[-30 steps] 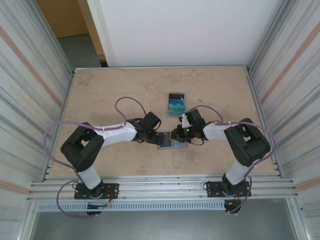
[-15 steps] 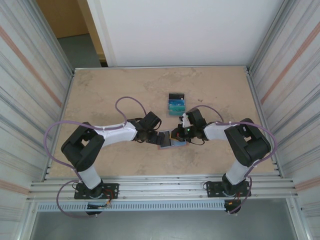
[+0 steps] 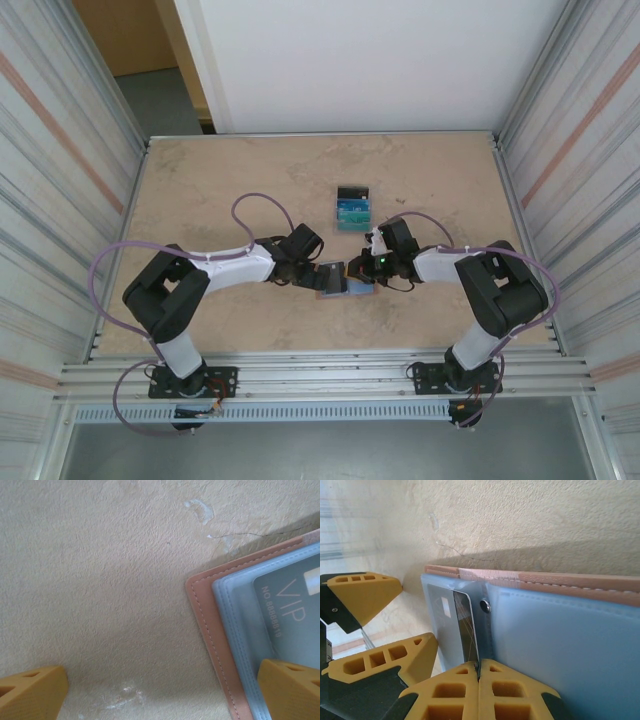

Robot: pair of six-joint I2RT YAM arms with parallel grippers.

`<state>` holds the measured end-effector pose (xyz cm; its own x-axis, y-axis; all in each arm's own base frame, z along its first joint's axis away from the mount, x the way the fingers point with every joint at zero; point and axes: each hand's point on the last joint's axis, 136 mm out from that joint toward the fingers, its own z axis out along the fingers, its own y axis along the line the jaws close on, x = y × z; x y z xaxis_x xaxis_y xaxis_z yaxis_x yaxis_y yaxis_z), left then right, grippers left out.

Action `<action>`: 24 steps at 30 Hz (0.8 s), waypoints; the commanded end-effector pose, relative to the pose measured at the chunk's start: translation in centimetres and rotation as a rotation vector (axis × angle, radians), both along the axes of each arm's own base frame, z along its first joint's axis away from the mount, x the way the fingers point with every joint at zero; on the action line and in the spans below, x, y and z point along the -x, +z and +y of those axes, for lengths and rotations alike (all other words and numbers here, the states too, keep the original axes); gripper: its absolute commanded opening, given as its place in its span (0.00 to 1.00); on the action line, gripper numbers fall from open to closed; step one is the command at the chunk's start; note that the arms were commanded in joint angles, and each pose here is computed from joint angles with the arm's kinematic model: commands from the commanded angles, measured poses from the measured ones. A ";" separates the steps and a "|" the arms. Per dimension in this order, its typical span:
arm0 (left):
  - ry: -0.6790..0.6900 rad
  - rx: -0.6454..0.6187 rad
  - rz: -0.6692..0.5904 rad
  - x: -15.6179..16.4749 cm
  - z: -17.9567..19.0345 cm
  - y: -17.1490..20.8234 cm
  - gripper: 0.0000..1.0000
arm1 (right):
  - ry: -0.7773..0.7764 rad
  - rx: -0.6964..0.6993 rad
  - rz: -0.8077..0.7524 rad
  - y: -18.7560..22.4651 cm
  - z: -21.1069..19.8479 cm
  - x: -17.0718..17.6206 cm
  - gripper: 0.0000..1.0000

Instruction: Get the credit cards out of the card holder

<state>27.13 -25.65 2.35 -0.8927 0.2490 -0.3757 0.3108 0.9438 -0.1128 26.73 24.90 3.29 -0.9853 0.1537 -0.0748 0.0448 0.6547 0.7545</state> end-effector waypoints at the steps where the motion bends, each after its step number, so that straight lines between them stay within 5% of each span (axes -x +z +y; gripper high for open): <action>1: -0.027 -0.077 0.026 0.5 1.0 -2.0 0.99 | -0.021 0.026 0.012 -0.1 -0.7 0.3 0.00; 24: -0.049 -0.006 -0.045 -1.0 -0.9 1.2 0.99 | -0.028 0.036 0.014 0.0 -1.0 0.3 0.00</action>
